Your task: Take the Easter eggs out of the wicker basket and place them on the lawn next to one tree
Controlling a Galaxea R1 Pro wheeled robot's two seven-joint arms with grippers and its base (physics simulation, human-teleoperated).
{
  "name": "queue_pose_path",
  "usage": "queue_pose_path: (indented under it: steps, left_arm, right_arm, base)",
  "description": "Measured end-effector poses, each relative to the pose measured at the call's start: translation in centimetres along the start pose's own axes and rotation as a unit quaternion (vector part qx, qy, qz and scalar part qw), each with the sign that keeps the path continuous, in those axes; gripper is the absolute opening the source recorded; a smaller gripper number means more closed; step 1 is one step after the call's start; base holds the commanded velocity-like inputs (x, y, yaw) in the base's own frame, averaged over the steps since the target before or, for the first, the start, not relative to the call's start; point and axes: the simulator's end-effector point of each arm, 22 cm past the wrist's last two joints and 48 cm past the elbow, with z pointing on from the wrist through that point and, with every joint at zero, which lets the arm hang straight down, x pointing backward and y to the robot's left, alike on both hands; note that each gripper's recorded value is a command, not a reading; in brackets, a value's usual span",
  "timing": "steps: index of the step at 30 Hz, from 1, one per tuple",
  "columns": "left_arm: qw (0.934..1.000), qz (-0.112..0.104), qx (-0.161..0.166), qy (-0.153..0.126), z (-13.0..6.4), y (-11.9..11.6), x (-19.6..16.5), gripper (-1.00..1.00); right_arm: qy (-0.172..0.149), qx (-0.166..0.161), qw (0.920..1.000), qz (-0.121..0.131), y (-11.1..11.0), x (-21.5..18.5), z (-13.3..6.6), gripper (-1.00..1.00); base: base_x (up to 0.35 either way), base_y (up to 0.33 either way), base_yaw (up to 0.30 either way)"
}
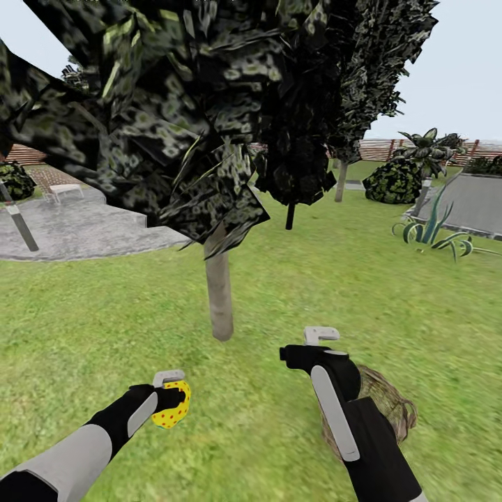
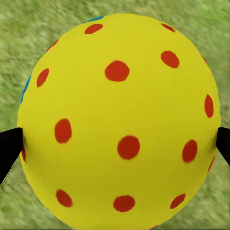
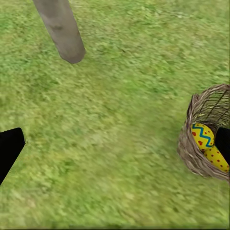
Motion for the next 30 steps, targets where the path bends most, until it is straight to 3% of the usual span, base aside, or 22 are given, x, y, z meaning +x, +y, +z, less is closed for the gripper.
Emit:
queue_pose_path:
  steps: [7,23,30]
  left_arm:
    - [1.0000,-0.001,0.000,0.000,0.0,0.0,0.0,-1.00]
    - [0.9999,-0.014,-0.002,-0.002,1.4,0.4,0.5,-1.00]
    - [0.9999,-0.013,-0.001,-0.003,2.3,0.4,0.9,-1.00]
  right_arm:
    - [0.000,-0.001,1.0000,0.000,0.0,0.0,0.0,1.00]
    - [0.001,0.001,1.0000,0.000,-0.2,1.1,1.2,1.00]
    - [-0.005,0.012,0.9999,0.005,-1.5,1.3,1.7,1.00]
  base:
    - [-0.041,0.188,0.000]
    - [-0.001,0.005,0.000]
    - [0.000,0.000,0.000]
